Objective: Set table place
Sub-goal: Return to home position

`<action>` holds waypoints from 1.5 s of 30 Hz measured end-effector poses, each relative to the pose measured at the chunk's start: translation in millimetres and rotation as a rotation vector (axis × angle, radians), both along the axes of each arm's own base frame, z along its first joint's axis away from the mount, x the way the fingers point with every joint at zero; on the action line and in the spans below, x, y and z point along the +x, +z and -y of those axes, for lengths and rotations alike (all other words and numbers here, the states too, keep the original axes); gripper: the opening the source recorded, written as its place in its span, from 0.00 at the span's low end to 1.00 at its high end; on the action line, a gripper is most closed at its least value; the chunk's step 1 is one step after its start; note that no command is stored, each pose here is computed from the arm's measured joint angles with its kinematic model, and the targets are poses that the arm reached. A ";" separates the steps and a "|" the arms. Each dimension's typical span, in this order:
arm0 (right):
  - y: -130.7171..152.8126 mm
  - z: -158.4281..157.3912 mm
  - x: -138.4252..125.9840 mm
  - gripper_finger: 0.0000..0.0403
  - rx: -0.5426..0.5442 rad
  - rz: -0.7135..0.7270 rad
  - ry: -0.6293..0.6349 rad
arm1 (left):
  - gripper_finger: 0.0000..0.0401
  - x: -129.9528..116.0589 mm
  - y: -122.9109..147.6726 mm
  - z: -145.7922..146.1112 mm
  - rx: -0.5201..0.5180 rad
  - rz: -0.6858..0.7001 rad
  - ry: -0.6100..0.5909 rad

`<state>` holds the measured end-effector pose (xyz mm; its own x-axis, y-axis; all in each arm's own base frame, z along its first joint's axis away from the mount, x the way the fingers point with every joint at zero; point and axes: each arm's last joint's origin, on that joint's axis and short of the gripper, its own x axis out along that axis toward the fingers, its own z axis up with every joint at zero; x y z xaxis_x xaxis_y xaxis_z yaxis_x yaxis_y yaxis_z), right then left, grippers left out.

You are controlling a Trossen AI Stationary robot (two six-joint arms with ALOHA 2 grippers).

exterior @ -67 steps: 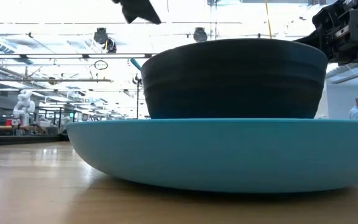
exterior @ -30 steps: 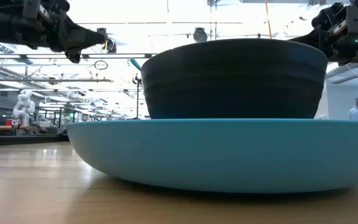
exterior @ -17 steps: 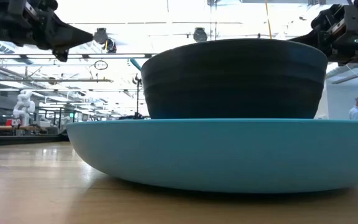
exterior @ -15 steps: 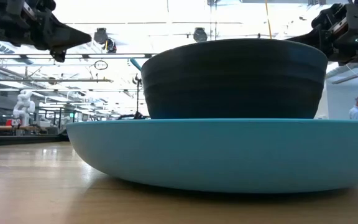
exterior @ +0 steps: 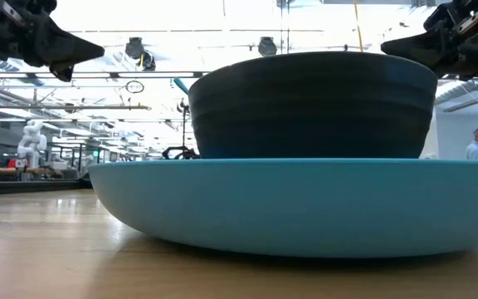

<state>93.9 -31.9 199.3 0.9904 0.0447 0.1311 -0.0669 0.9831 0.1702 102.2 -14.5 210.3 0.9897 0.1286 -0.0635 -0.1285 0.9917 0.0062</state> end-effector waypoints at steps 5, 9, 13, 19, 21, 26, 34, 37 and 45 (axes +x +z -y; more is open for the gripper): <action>-0.7 0.0 0.0 0.00 0.029 -0.008 0.001 | 0.00 -2.2 -0.6 3.8 0.018 -0.006 0.042; -2.0 -0.4 2.0 0.00 0.048 -0.023 0.010 | 0.00 -3.9 -5.0 6.7 0.021 -0.045 0.066; -0.8 -4.4 5.2 0.00 0.029 -0.014 0.056 | 0.00 -4.3 -11.8 10.5 0.031 -0.059 0.058; -3.7 -10.6 13.2 0.00 -0.012 -0.042 0.083 | 0.00 -3.5 -25.9 15.7 0.049 -0.057 0.037; -5.0 -12.5 15.1 0.00 -0.033 -0.053 0.090 | 0.00 -3.4 -28.4 17.4 0.056 -0.050 0.023; -1.6 -14.5 14.2 0.00 -0.039 -0.018 0.104 | 0.00 -4.8 -28.8 19.8 0.078 -0.048 0.034; 1.7 -17.1 5.3 0.00 -0.041 0.023 0.110 | 0.00 -8.6 -27.7 26.1 0.128 -0.040 0.032; 2.8 -18.1 1.6 0.00 -0.047 0.041 0.110 | 0.00 -10.1 -27.6 28.0 0.133 -0.038 0.032; 1.0 -19.0 -1.6 0.00 -0.046 0.031 0.111 | 0.00 -13.4 -26.8 32.2 0.148 -0.029 0.034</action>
<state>92.3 -12.8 200.2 0.9745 0.1605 0.1569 -0.1802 0.9762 0.1209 88.7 -46.8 183.5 0.9825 0.1726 -0.0697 -0.1601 0.9747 0.1562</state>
